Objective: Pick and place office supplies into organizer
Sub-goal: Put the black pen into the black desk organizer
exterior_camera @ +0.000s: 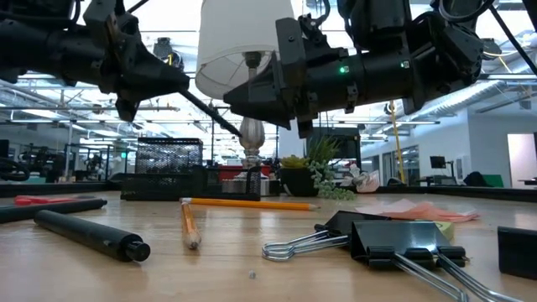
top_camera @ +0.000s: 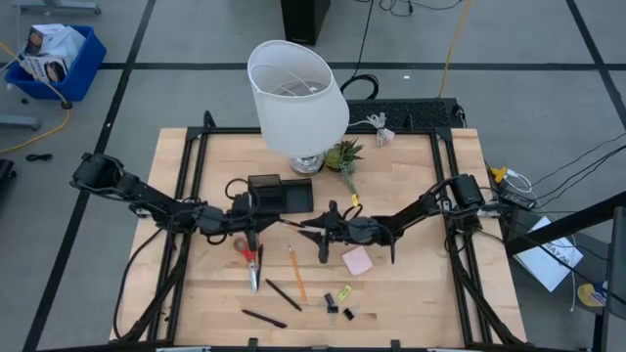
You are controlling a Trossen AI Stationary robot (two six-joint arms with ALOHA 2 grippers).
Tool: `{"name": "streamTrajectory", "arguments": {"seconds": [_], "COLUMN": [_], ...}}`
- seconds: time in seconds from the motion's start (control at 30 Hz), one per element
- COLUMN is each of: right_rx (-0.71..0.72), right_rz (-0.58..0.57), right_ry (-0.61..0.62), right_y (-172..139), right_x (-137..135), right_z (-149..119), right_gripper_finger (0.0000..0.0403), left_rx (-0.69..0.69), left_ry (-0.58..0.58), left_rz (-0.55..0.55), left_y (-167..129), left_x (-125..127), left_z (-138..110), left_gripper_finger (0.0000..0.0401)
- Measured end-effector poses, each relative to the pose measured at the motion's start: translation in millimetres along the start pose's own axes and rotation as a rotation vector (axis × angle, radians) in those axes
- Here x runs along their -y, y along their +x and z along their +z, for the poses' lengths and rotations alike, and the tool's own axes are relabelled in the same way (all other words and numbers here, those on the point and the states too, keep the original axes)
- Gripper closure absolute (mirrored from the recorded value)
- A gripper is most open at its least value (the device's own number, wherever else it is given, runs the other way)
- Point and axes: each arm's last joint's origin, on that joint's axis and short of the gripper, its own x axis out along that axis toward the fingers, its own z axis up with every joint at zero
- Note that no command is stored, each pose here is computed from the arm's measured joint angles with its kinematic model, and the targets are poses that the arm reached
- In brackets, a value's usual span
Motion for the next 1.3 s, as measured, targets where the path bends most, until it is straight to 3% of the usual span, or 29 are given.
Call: {"name": "streamTrajectory", "arguments": {"seconds": [0.2,0.4,0.67,0.83,1.07,1.23,1.3], "right_rx": [-0.056,-0.065,-0.082,-0.080,-0.080,-0.080,-0.081], "right_rz": [-0.015,-0.017,-0.020,-0.017,-0.017,-0.017,-0.017], "right_ry": [-0.018,-0.009,-0.023,-0.015,-0.014,-0.014,-0.014], "right_y": [-0.2,-0.2,-0.4,-0.3,-0.3,-0.3,-0.3], "right_x": [1.6,1.8,2.3,2.2,2.2,2.2,2.3], "right_z": [-5.6,-6.5,-8.2,-8.0,-7.9,-7.9,-8.0], "right_gripper_finger": [0.0211,0.0181,0.0186,0.0186,0.0189,0.0192,0.0192], "left_rx": [0.008,0.043,0.093,0.064,0.059,0.042,0.020], "left_ry": [0.033,0.052,0.130,0.120,0.137,0.141,0.119], "left_rz": [0.027,0.114,0.203,0.307,0.408,0.455,0.421], "left_y": [0.0,-5.7,-30.5,-46.2,-58.6,-61.4,-61.2], "left_x": [-0.9,-4.0,-10.9,-26.4,-43.6,-44.7,-42.8], "left_z": [0.1,7.0,30.3,36.3,43.8,58.3,62.6], "left_gripper_finger": [0.0367,0.0351,0.0367,0.0351,0.0366,0.0356,0.0349]}}
